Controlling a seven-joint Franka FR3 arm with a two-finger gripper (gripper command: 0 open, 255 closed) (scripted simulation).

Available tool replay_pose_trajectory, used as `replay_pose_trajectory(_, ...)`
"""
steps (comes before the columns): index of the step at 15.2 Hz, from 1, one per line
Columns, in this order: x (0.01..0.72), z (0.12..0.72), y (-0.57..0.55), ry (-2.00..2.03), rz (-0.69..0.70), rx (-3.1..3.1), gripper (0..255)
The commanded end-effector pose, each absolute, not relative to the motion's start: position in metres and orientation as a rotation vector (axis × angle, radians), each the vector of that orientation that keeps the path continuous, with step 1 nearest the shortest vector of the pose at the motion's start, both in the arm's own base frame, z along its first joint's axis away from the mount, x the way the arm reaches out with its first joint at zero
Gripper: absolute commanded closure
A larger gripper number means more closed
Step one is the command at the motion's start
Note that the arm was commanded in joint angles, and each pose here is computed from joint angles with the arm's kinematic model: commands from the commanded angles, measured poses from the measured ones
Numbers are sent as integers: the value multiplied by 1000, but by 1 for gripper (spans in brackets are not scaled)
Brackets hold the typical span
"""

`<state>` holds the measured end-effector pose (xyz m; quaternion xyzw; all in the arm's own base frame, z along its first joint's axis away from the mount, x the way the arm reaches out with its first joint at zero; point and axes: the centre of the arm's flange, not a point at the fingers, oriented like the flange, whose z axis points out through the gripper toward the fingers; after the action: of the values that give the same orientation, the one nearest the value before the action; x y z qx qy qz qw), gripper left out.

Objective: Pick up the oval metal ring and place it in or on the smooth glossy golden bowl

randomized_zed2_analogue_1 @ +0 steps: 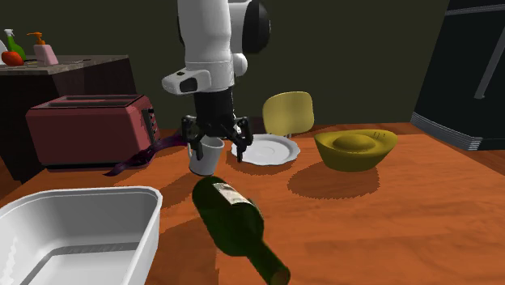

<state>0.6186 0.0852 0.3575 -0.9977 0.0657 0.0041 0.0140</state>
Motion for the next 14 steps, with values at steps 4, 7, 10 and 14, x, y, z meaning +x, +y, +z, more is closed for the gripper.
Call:
replay_pose_trajectory(4, 662, 304, 97, 219, 53, -3119, 0)
replay_pose_trajectory(7, 681, 282, 103, 225, 70, -3124, 0)
replay_pose_trajectory(10, 681, 266, 103, 225, 70, -3124, 0)
replay_pose_trajectory(14, 680, 242, 103, 225, 70, -3124, 0)
